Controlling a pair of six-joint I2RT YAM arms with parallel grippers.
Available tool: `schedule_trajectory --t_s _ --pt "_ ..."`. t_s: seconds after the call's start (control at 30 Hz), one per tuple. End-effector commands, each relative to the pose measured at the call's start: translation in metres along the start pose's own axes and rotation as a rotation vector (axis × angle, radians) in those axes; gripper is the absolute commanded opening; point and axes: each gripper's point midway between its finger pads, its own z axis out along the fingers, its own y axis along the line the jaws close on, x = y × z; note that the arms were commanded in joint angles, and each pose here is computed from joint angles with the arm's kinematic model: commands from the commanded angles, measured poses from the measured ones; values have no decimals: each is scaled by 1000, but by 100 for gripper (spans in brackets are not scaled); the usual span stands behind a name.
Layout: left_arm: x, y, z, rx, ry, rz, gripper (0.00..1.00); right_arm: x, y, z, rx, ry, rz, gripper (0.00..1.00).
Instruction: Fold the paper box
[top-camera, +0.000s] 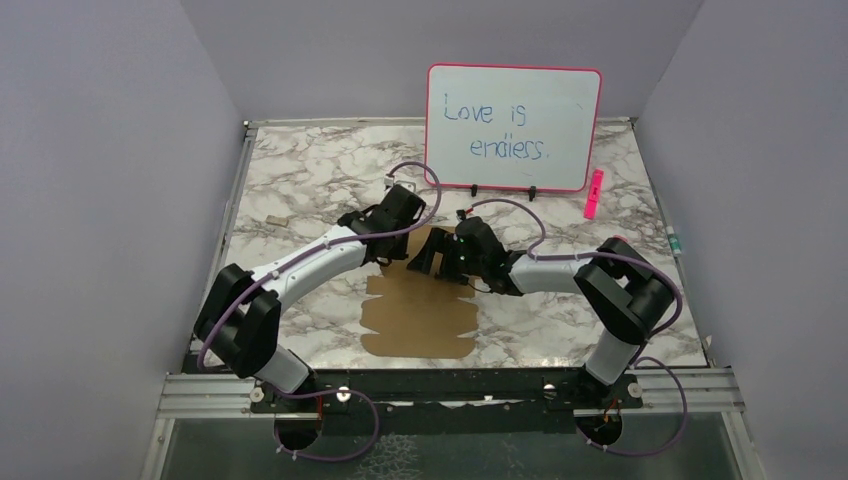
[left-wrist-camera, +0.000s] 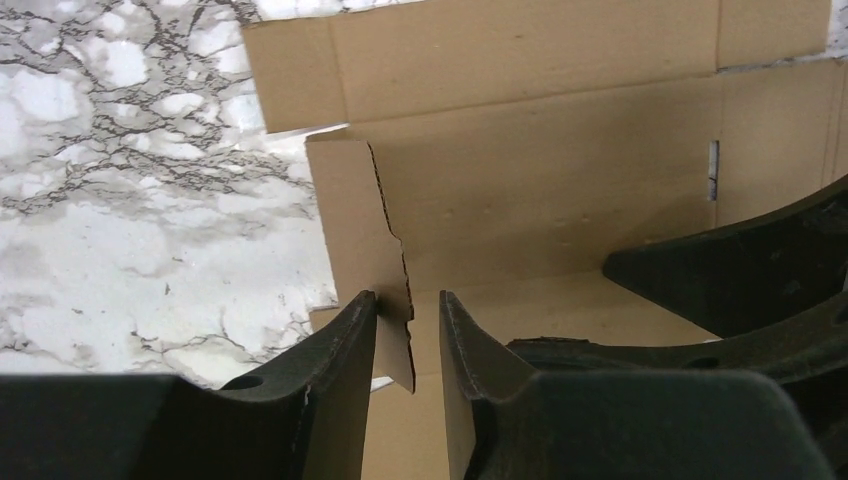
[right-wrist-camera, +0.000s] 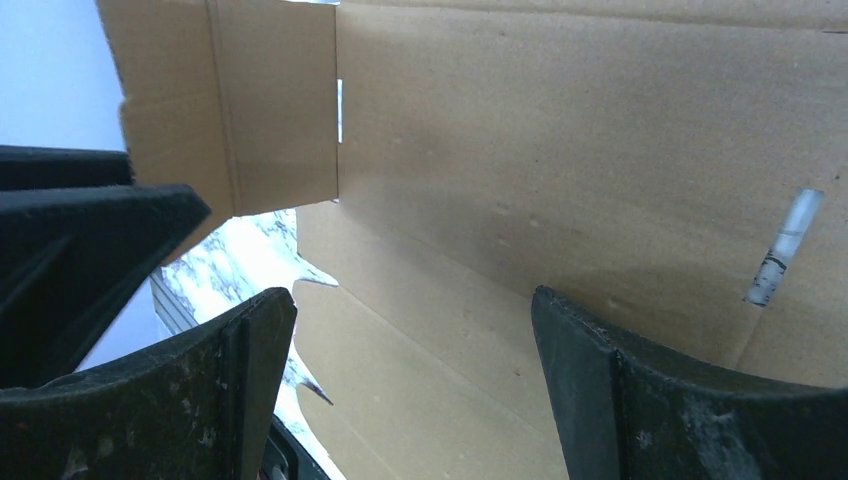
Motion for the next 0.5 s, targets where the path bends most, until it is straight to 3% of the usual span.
schedule_trajectory --t_s 0.0,0.27,0.47 --pt "-4 -7 2 -36 -3 21 31 16 -27 9 76 23 14 95" --pt "8 -19 15 -63 35 74 31 17 -34 8 96 12 17 95" --pt "-5 -14 7 -94 3 80 32 11 -29 2 93 -8 -8 95"
